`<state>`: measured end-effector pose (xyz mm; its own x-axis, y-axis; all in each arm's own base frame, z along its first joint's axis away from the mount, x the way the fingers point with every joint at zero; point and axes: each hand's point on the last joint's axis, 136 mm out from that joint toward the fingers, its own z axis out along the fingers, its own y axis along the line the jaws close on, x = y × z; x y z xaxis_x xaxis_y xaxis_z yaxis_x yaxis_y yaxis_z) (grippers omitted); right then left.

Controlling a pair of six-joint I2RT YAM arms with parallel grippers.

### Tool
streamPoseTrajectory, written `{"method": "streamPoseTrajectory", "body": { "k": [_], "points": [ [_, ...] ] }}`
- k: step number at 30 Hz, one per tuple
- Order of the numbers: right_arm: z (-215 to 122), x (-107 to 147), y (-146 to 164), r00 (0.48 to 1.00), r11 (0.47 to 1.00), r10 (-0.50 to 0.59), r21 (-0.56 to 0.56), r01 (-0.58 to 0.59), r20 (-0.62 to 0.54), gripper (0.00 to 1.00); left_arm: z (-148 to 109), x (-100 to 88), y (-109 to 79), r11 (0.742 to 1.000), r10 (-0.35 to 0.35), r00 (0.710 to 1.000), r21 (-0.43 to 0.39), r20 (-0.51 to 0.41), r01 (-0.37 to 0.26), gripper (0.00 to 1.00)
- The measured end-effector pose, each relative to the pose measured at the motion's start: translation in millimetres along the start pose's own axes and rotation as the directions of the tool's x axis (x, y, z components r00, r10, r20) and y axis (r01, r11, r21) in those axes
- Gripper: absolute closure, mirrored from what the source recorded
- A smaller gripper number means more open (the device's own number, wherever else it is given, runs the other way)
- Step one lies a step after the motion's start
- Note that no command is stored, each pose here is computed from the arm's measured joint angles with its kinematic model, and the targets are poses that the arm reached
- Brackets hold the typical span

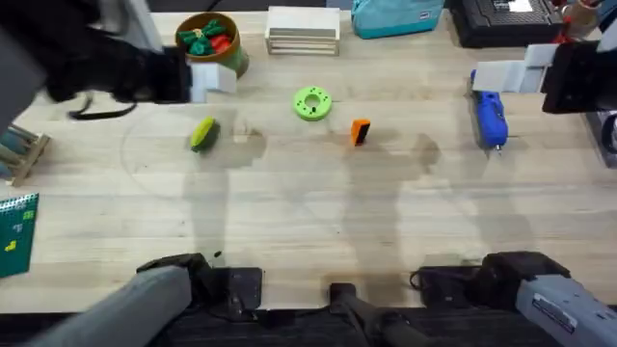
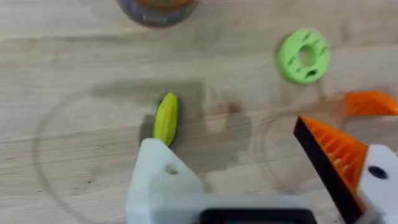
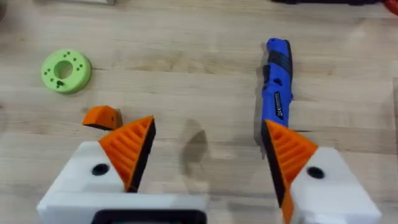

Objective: Pick up the gripper from the table and insert it into the empty holder that is missing its gripper. Then pick up a screw, insert it into the mounting hole, and use the screwdriver to tighten it. Finally, clean up the table by picking up the vegetable and placing it into the bucket.

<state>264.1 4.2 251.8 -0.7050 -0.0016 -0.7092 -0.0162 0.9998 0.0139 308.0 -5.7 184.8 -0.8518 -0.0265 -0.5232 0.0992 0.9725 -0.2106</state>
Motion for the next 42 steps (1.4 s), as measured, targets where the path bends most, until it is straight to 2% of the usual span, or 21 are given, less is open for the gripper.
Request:
{"method": "streamPoseTrajectory", "body": {
  "k": [4,8,14,17,18,22,27,30,36,37,42],
  "points": [
    [0,0,0,1.0,1.0,0.0,0.0,0.0,0.0,0.011,-50,-11.5,-18.9,1.0,-0.018,0.985,0.011,0.174,0.016,0.083],
    [0,0,0,1.0,1.0,0.0,0.0,0.0,0.0,0.01,-89,-11.0,-33.7,0.997,-0.073,0.953,0.037,0.294,0.065,0.083],
    [0,0,0,1.0,1.0,0.0,0.0,0.0,0.0,0.01,-144,-3.6,-52.6,0.99,-0.139,0.876,0.086,0.462,0.112,0.079],
    [0,0,0,1.0,1.0,0.0,0.0,0.0,0.0,0.01,-161,1.7,-59.6,0.985,-0.167,0.845,0.114,0.508,0.126,0.079],
    [0,0,0,1.0,1.0,0.0,0.0,0.0,0.0,0.01,-170,5.3,-64.5,0.979,-0.2,0.824,0.145,0.531,0.145,0.08],
    [0,0,0,1.0,1.0,0.0,0.0,0.0,0.0,0.01,-173,6.4,-67.0,0.973,-0.224,0.813,0.168,0.537,0.157,0.08],
    [0,0,0,1.0,1.0,0.0,0.0,0.0,0.0,0.01,-139,5.1,-62.2,0.97,-0.223,0.796,0.209,0.563,0.124,0.08],
    [0,0,0,1.0,1.0,0.0,0.0,0.0,0.0,0.01,-123,8.6,-61.9,0.97,-0.205,0.766,0.23,0.609,0.077,0.08],
    [0,0,0,1.0,1.0,0.0,0.0,0.0,0.0,0.01,-100,22.6,-61.8,0.969,-0.164,0.688,0.247,0.707,-0.022,0.08],
    [0,0,0,1.0,1.0,0.0,0.0,0.0,0.0,0.011,-88,29.5,-59.7,0.968,-0.15,0.656,0.244,0.739,-0.053,0.08],
    [0,0,0,1.0,1.0,0.0,0.0,0.0,0.0,0.012,-72,39.1,-55.0,0.969,-0.129,0.604,0.229,0.787,-0.091,0.081]
  ]
}}
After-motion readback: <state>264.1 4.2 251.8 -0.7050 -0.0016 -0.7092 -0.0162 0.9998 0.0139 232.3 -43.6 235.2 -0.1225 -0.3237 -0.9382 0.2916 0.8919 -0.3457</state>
